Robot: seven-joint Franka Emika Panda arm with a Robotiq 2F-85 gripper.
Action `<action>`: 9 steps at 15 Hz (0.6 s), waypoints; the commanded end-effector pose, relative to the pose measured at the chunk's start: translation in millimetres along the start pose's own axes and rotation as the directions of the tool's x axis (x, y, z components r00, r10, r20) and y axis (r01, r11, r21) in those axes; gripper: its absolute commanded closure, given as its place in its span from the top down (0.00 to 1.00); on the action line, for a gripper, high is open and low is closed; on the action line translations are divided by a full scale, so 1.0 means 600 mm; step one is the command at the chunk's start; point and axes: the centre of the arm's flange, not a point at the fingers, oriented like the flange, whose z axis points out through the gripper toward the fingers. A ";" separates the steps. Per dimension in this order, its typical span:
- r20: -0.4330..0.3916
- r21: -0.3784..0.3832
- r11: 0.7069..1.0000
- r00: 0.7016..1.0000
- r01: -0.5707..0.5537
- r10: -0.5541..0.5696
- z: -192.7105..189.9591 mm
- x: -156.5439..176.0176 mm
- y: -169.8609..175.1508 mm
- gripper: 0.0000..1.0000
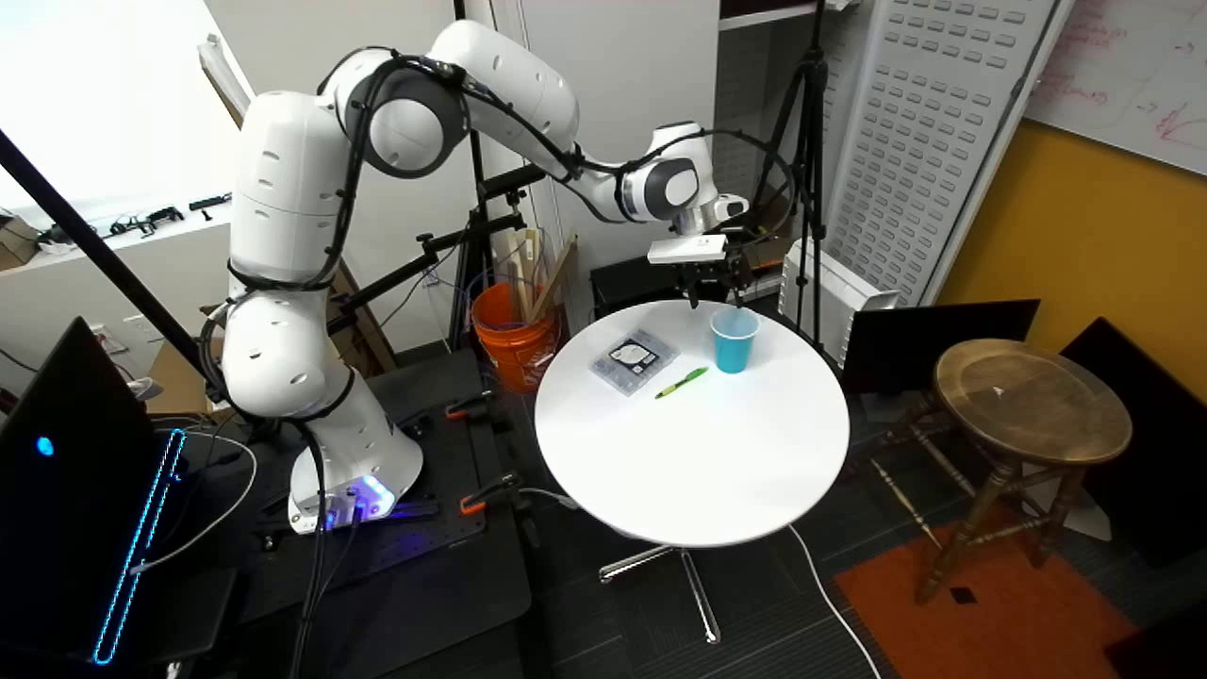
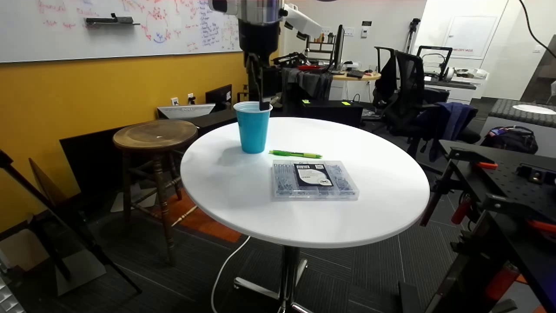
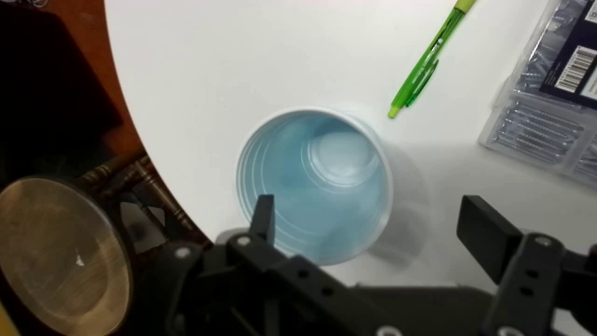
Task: Move the cup slightly to the left
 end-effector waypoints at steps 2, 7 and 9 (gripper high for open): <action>-0.033 -0.085 0.996 0.999 -0.039 0.036 -0.092 -0.043 -0.002 1.00; -0.081 -0.137 0.987 0.994 -0.086 0.076 -0.150 -0.057 0.021 1.00; -0.091 -0.151 0.984 0.992 -0.096 0.083 -0.166 -0.061 0.027 1.00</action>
